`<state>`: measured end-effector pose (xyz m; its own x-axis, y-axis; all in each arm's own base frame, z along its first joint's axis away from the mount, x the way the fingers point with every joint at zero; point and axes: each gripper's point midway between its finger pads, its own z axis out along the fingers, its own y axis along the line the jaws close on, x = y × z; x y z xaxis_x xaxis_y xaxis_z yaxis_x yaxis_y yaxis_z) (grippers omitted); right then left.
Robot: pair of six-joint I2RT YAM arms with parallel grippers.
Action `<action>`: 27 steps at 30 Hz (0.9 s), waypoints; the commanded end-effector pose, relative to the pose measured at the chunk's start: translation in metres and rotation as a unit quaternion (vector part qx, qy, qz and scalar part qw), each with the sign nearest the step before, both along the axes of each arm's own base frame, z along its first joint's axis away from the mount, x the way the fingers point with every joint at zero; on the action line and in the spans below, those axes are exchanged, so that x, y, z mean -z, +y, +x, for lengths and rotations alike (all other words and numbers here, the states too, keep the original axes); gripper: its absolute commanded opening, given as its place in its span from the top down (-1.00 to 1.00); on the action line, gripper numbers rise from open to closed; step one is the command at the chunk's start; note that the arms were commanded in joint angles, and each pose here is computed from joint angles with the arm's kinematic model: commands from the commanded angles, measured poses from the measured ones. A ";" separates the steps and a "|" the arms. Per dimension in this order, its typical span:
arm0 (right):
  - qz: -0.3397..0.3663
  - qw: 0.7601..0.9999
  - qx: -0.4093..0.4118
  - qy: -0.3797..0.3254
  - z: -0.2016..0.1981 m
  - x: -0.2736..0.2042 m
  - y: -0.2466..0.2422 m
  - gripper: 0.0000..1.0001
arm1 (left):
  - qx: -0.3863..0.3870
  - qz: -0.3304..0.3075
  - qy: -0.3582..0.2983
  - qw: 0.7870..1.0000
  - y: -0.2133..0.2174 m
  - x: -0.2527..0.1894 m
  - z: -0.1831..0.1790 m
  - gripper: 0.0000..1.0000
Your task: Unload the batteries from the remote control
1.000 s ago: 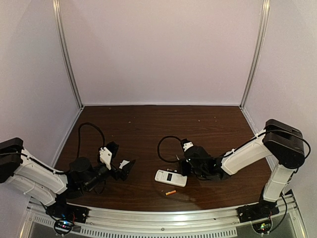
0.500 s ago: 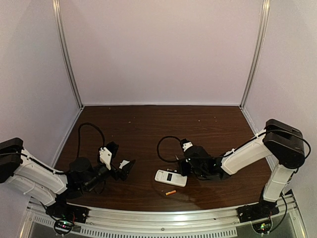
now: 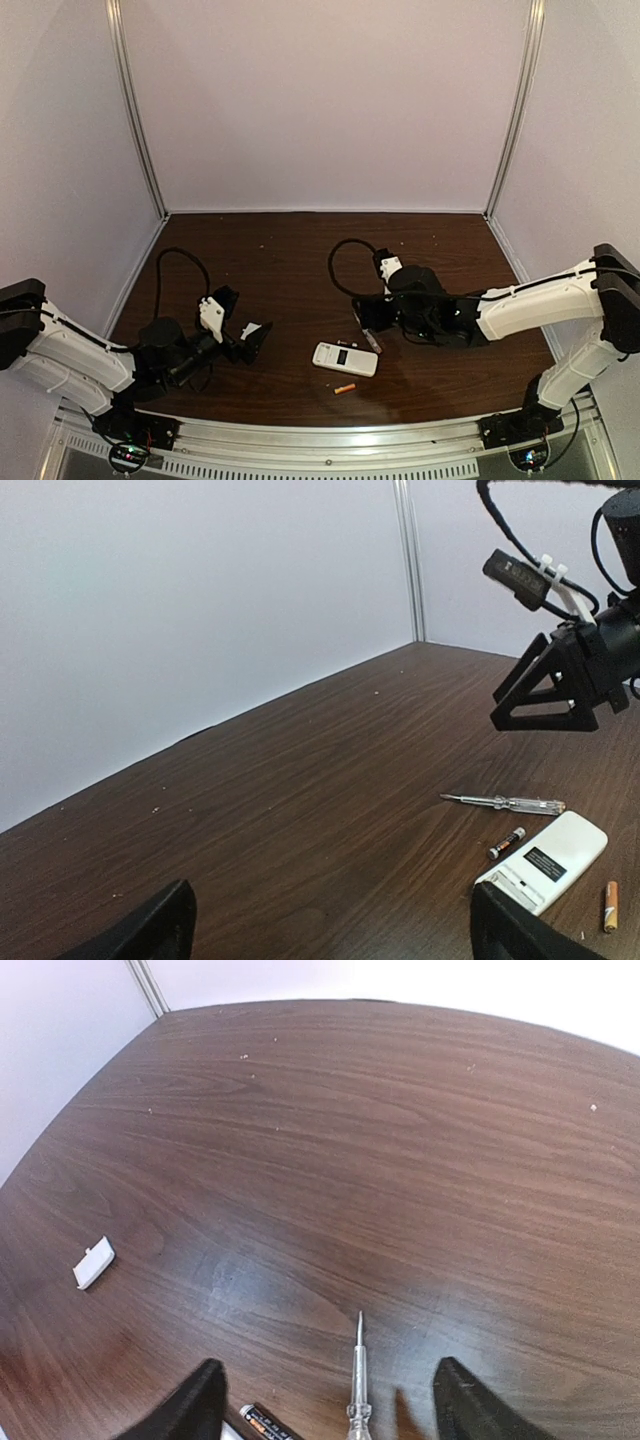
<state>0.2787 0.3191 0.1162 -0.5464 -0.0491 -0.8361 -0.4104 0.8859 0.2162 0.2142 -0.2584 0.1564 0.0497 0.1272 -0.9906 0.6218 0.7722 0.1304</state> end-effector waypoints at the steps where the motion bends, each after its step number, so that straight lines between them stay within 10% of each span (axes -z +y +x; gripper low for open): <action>1: -0.026 0.999 0.023 -0.027 0.002 -0.024 -0.018 -0.68 | -0.010 -0.019 -0.004 1.000 0.006 -0.007 0.002 -0.95; 7: -0.014 0.997 0.047 -0.063 0.003 -0.061 -0.041 -0.99 | -0.016 -0.024 -0.006 1.000 0.009 -0.009 0.002 -0.95; 27: -0.021 0.978 0.145 -0.146 0.021 -0.149 -0.114 -0.99 | -0.269 -0.065 0.071 0.958 0.084 -0.066 0.035 -0.95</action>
